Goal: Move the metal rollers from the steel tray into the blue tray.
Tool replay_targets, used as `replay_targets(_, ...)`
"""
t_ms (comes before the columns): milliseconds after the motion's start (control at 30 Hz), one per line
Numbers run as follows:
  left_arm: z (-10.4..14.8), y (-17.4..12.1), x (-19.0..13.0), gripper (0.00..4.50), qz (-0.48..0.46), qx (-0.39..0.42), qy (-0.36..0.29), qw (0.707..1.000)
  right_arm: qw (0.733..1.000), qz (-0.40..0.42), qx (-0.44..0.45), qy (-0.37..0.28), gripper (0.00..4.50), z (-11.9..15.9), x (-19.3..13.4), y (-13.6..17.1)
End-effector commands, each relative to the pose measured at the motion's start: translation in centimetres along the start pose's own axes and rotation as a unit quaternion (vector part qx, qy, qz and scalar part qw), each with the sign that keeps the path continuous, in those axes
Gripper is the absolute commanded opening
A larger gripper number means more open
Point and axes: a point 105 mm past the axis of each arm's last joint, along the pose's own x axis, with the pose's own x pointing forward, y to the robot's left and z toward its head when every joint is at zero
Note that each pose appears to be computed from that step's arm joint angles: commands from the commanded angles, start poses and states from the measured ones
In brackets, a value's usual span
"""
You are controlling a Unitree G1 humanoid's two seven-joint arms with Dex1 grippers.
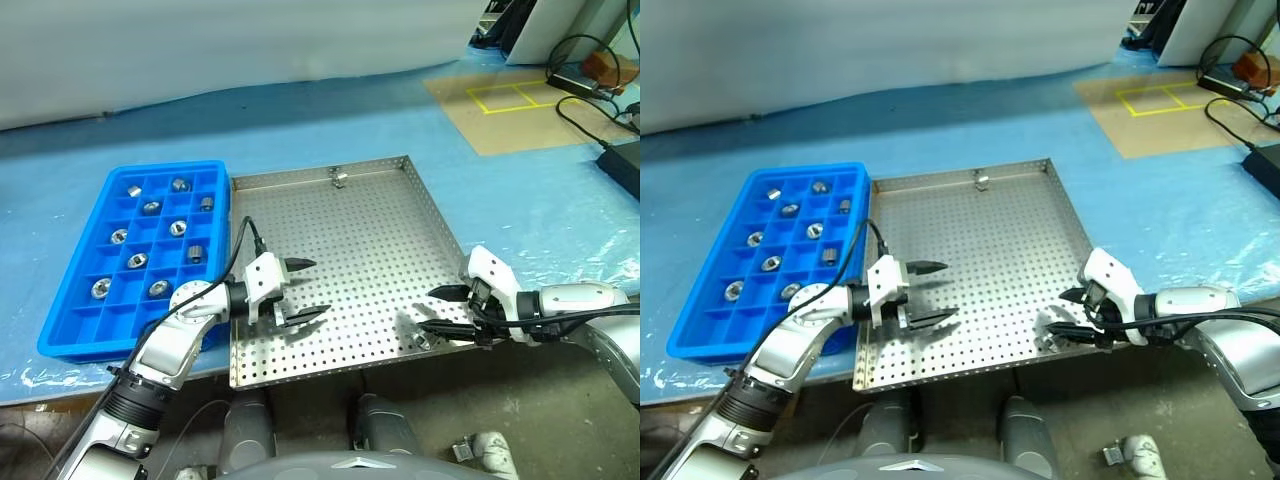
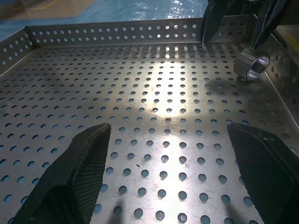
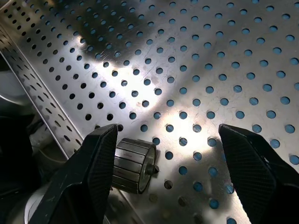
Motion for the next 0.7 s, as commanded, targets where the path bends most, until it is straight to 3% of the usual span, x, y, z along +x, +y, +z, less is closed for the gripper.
replay_targets(33, 1.3, 0.0, 0.1, 4.27, -0.002, 0.016, -0.015, 1.000, 1.000, 0.016, -0.005, -0.001, 3.61, 0.2, 0.1, 1.0)
replay_targets(600, 1.9, 0.0, 0.2, 4.27, 0.001, 0.014, -0.014, 1.000, 0.999, 0.031, -0.021, 0.019, 3.61, -0.6, -0.1, 1.1)
replay_targets(700, 2.1, 0.2, 0.1, 4.27, 0.003, 0.015, -0.015, 1.000, 0.999, 0.027, -0.021, 0.024, 3.03, -0.7, -0.1, 0.8)
